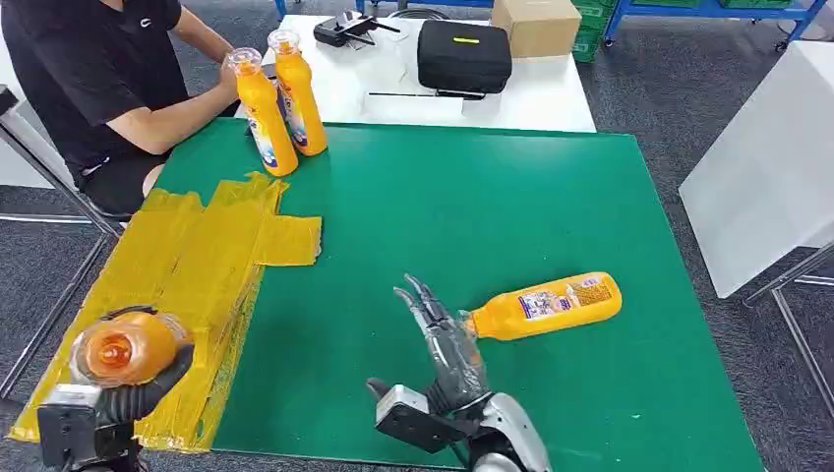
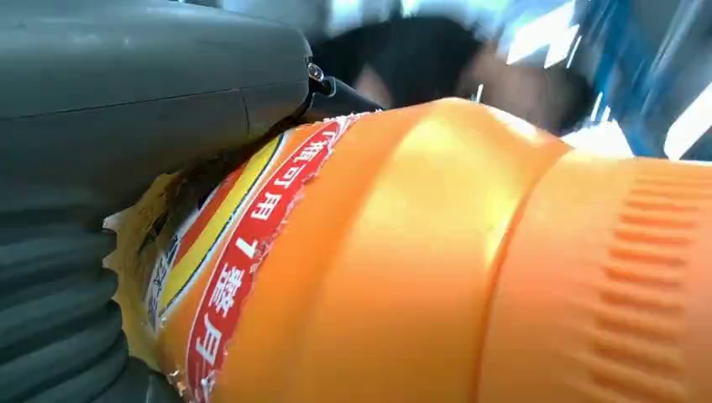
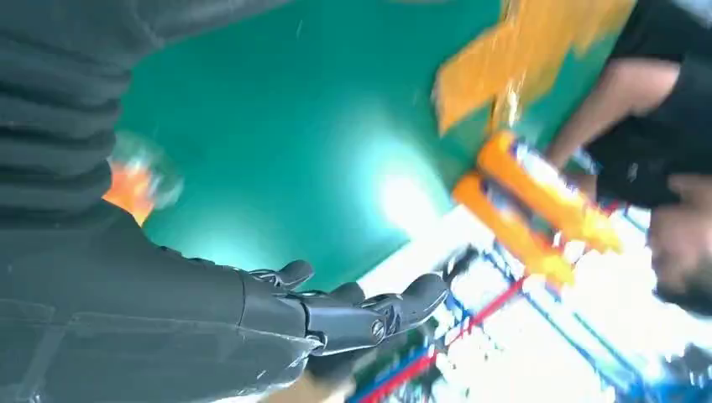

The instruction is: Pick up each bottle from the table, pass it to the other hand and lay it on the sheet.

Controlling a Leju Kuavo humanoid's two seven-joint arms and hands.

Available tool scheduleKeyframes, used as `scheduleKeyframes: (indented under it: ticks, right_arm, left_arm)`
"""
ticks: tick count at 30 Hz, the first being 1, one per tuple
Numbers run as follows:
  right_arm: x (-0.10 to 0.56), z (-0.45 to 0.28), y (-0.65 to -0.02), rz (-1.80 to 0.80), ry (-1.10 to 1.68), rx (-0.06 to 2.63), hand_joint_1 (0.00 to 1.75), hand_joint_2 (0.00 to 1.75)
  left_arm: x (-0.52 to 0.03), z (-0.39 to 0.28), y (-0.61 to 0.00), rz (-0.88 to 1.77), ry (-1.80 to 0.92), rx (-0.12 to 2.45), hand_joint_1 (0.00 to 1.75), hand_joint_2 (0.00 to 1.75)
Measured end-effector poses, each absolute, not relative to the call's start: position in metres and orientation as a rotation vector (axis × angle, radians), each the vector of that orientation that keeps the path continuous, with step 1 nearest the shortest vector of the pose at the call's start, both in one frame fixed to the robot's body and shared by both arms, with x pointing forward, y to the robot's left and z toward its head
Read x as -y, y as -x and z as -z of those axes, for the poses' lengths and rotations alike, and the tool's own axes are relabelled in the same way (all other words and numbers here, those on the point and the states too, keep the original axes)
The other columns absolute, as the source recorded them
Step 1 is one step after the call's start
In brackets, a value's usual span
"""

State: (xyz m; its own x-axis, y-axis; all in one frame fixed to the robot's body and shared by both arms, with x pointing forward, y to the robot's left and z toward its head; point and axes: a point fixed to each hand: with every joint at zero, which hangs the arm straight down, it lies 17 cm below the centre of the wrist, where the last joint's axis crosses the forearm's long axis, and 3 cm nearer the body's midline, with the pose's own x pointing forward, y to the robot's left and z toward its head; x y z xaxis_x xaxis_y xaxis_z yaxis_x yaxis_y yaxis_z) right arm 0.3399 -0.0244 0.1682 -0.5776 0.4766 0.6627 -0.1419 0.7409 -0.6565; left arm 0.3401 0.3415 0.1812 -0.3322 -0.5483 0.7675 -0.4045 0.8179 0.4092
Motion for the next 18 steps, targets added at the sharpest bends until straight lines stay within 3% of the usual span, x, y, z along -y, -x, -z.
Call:
scheduleKeyframes:
  ticks: [7,18]
  right_arm:
    - [0.098,-0.184,-0.364,-0.784,0.420,2.026,0.00,1.75]
    - [0.130,-0.188,-0.373,-0.775,0.496,2.015,0.00,1.75]
  left_arm:
    - [-0.339,-0.205,-0.333,0.390,-1.255,1.908,1.75,1.75]
    - [-0.322,-0.194,-0.340,0.468,-1.313,1.867,1.75,1.75]
